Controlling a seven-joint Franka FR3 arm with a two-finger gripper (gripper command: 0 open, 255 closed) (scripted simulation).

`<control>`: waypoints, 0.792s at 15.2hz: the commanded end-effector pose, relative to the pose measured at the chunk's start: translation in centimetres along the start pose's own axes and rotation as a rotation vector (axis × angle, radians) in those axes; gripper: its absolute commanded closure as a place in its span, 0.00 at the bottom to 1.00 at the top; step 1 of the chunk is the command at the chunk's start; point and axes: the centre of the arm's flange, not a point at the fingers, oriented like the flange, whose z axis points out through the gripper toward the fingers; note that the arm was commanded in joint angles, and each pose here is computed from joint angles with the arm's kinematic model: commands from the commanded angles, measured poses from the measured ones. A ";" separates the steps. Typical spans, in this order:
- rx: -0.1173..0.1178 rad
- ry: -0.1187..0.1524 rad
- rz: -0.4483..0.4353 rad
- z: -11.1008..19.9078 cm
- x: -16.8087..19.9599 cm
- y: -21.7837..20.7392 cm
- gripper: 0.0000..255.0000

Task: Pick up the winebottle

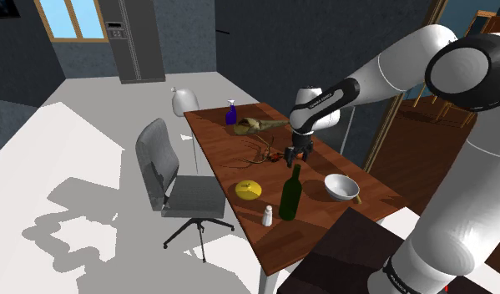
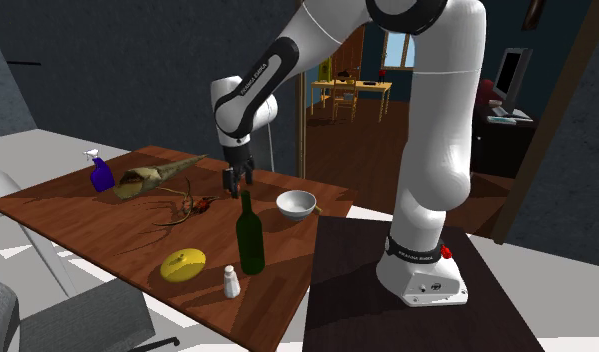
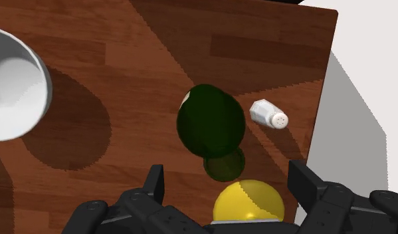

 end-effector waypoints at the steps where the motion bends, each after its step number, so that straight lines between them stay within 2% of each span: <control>1: 0.000 0.000 0.000 1.1 0.2 0.0 0.00; 5: 0.000 0.000 0.000 3.5 0.3 0.0 0.00; 7: 0.000 0.000 0.000 3.5 0.3 0.0 0.00; 8: 0.000 0.000 0.000 3.4 0.4 0.0 1.00; 12: 0.000 0.000 0.000 3.4 0.4 0.0 1.00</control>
